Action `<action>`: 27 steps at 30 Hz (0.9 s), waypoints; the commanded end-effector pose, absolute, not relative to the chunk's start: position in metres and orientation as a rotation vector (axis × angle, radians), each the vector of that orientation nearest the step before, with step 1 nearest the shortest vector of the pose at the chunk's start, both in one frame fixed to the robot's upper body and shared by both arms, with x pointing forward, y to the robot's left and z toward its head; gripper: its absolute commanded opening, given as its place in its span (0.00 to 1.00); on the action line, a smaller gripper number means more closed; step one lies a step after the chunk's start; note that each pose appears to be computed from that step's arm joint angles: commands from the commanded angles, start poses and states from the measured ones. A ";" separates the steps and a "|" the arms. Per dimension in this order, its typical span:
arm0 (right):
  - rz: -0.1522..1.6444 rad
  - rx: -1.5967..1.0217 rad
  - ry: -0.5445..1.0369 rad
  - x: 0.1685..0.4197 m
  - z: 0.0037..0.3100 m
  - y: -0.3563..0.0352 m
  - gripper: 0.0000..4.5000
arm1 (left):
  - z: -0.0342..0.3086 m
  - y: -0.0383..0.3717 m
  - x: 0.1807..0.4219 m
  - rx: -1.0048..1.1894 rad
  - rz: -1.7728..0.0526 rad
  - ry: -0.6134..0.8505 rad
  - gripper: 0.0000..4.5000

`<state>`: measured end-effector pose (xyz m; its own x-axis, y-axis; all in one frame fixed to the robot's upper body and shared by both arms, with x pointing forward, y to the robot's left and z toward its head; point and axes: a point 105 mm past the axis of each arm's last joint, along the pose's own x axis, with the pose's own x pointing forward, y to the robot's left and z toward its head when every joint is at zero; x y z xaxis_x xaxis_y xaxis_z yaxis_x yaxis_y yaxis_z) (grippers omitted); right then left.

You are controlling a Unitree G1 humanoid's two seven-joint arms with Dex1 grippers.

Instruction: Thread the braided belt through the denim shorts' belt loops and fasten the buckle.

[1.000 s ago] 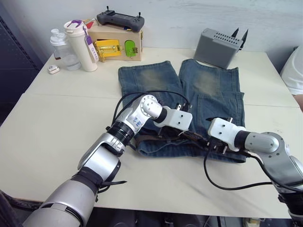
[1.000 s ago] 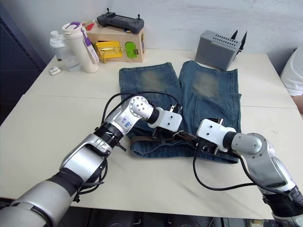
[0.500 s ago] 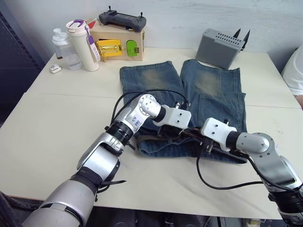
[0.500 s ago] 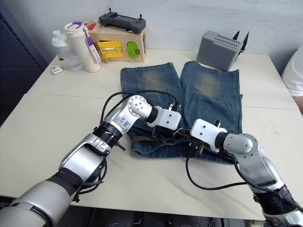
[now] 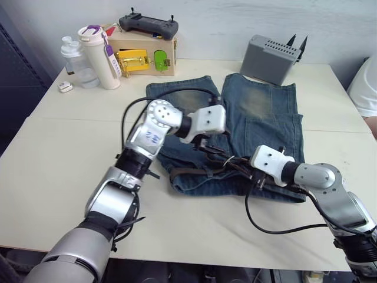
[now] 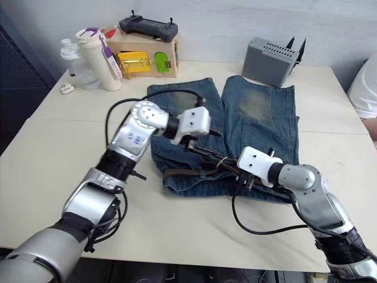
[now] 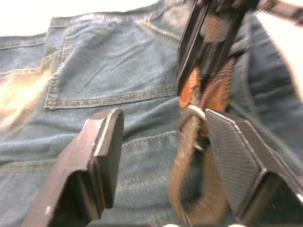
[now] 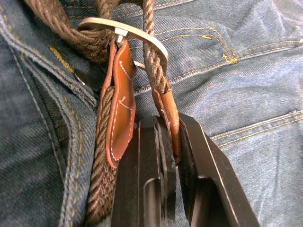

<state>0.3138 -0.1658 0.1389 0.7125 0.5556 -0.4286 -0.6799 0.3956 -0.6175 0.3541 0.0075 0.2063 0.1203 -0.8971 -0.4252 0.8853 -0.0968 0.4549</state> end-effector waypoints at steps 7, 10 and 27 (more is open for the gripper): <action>0.761 -0.908 0.121 0.311 0.158 -0.176 0.00 | 0.195 0.068 0.325 0.491 -1.489 0.151 0.20; 0.768 -0.909 0.115 0.311 0.159 -0.174 0.00 | 0.175 0.069 0.315 0.490 -1.510 0.216 0.02; 0.805 -0.989 0.148 0.291 0.158 -0.193 0.00 | 0.065 0.105 0.289 0.659 -1.503 0.604 0.02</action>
